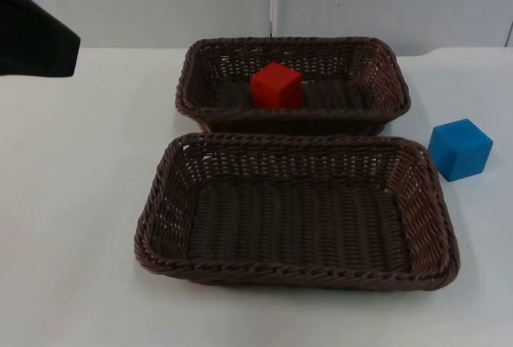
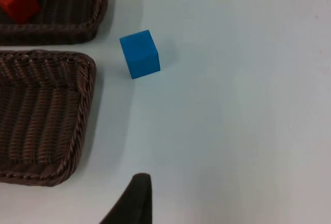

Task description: Pick up one cube with the left hand and place it into the upper basket. Pick up one cube with the right hand and place it into the lower basket.

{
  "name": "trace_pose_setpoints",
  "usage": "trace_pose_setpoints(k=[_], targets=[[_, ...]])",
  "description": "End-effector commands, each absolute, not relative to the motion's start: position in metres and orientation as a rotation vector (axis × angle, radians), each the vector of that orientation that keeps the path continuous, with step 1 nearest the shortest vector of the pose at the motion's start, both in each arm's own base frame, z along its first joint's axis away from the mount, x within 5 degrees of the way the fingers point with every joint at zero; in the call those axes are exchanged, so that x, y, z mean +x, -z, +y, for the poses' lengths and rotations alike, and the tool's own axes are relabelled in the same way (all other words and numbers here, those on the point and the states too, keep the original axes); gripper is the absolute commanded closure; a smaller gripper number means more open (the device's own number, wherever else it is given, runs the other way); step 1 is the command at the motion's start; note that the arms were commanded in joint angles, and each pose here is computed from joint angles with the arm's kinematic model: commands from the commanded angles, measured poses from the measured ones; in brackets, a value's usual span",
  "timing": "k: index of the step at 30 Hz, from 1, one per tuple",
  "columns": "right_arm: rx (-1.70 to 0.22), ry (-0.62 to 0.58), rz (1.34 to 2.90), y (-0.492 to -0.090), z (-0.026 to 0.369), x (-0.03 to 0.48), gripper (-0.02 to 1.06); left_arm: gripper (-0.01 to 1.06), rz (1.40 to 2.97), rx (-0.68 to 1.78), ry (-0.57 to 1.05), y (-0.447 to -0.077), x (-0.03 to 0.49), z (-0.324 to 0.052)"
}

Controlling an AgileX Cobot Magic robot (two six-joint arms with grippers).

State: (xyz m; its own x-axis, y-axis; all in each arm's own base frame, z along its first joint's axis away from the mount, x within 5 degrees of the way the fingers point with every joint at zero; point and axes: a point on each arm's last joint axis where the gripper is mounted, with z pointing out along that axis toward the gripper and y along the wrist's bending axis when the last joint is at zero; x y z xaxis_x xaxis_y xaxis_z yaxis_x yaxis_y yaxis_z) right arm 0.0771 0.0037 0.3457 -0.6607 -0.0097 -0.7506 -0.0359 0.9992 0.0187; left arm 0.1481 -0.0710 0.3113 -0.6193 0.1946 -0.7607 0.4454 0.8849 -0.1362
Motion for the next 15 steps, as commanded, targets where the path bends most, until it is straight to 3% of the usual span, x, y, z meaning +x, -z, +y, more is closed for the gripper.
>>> trace_pose_setpoints(k=[1, 15], targets=[[-0.032, -0.03, 2.304, -0.35, 0.003, 0.09, -0.01, 0.11, 2.244, 0.447, 0.411, -0.311, 0.147, -0.071], [-0.059, -0.025, 2.523, -0.341, 0.004, 0.184, -0.01, 0.11, 2.244, 0.447, 0.412, -0.311, 0.147, -0.071]])
